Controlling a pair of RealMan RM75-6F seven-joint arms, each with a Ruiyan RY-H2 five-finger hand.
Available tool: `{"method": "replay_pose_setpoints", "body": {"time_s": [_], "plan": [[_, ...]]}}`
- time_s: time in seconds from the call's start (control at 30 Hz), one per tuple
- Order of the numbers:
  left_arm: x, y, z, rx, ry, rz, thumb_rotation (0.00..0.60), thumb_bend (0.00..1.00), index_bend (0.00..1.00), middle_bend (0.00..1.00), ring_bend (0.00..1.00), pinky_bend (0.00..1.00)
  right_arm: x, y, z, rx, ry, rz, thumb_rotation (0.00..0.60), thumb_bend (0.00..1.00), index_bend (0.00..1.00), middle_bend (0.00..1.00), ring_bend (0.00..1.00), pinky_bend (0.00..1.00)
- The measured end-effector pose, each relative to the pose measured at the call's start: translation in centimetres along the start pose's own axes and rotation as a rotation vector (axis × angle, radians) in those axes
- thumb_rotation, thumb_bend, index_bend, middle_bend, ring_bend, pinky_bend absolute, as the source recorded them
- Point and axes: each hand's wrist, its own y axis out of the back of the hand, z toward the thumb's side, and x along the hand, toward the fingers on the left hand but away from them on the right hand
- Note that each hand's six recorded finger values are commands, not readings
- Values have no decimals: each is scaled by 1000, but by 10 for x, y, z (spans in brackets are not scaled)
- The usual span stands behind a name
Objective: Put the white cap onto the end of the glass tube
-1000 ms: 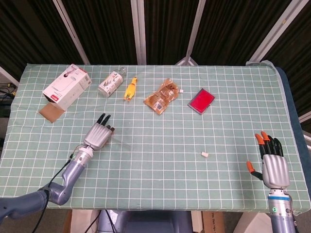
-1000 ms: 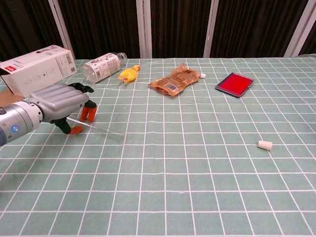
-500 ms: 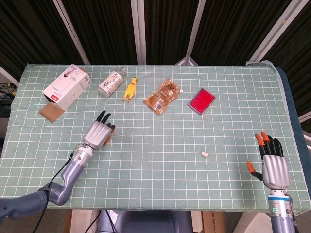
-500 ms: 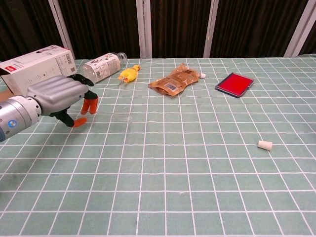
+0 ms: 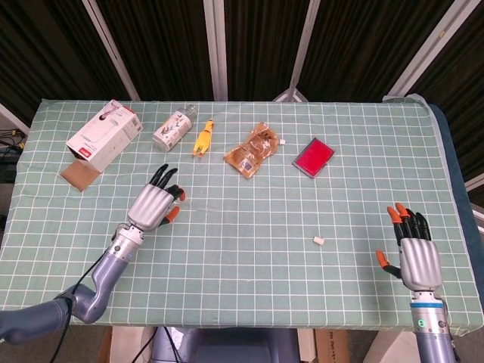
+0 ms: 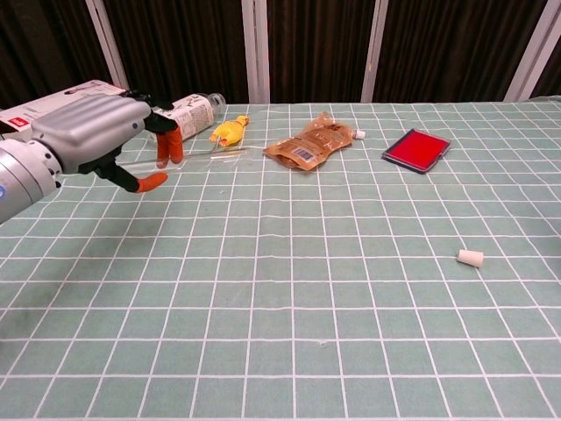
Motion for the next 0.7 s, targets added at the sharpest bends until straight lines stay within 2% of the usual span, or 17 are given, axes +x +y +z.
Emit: {"method": "replay_pose_setpoints", "body": {"time_s": [0.07,0.27,0.47,0.7], "plan": [[0,9,0,-17,1,17,600,620,518,531,96,0,-5,-3,5,9,13,18,600,352,222,70,0,0],[0,35,-3,-36,11,59,600,620,518,530,96,0,-28,-17,26,35,35,86,600,352,350,115,0,0],[3,54,-8,-35,30,79,600,620,518,530,96,0,-45,-37,48,31,14,139,600,352,410,134,0,0],[4,61,-8,-30,34,79,600,620,518,528,96,0,-47,-66,70,-6,-34,179,600,352,416,135,0,0]]}}
